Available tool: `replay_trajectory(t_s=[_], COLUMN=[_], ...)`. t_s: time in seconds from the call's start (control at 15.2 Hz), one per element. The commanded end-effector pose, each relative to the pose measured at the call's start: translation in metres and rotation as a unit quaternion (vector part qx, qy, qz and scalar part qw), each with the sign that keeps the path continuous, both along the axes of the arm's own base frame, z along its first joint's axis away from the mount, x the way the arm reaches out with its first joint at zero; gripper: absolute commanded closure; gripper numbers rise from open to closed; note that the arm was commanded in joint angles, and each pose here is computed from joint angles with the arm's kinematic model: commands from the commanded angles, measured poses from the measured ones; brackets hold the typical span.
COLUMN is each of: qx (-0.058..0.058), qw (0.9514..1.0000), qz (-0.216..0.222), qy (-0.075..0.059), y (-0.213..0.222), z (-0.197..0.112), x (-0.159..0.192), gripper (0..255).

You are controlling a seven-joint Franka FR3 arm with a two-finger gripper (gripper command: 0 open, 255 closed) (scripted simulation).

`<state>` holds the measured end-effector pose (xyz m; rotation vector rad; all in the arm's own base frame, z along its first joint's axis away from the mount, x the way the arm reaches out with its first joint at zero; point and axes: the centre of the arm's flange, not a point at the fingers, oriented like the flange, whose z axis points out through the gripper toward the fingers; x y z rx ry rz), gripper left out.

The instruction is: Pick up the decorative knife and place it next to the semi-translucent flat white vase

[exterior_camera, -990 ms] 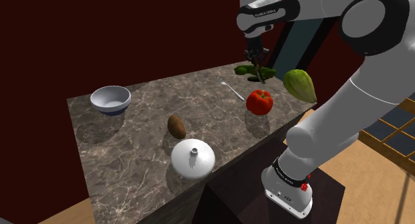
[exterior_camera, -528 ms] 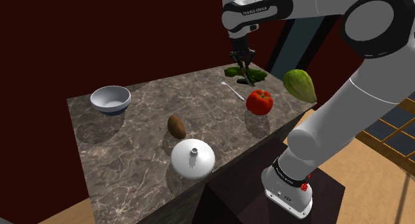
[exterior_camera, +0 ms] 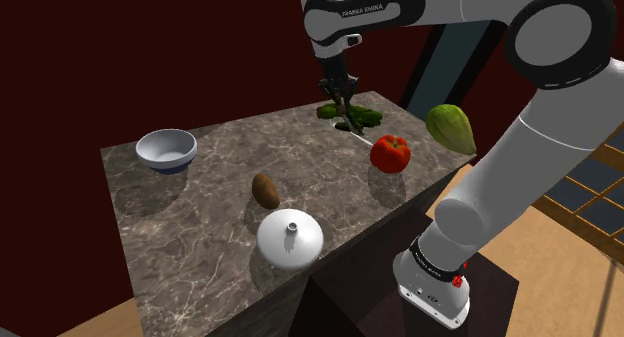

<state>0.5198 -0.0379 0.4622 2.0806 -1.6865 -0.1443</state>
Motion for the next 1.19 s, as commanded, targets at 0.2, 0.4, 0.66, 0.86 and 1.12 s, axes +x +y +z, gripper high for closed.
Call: replay_trajectory(t_s=[0.2, 0.4, 0.66, 0.86, 1.12], qx=[0.000, 0.000, 0.000, 0.000, 0.000], qw=[1.0000, 1.0000, 1.0000, 1.0000, 1.0000], qz=[0.000, 0.000, 0.000, 0.000, 0.000], qy=[-0.001, -0.001, -0.001, -0.001, -0.001], y=[0.065, 0.103, 0.154, 0.192, 0.242], z=[0.001, 0.001, 0.001, 0.001, 0.001], x=[0.017, 0.028, 0.043, 0.053, 0.068], gripper=[255, 255, 255, 255, 255])
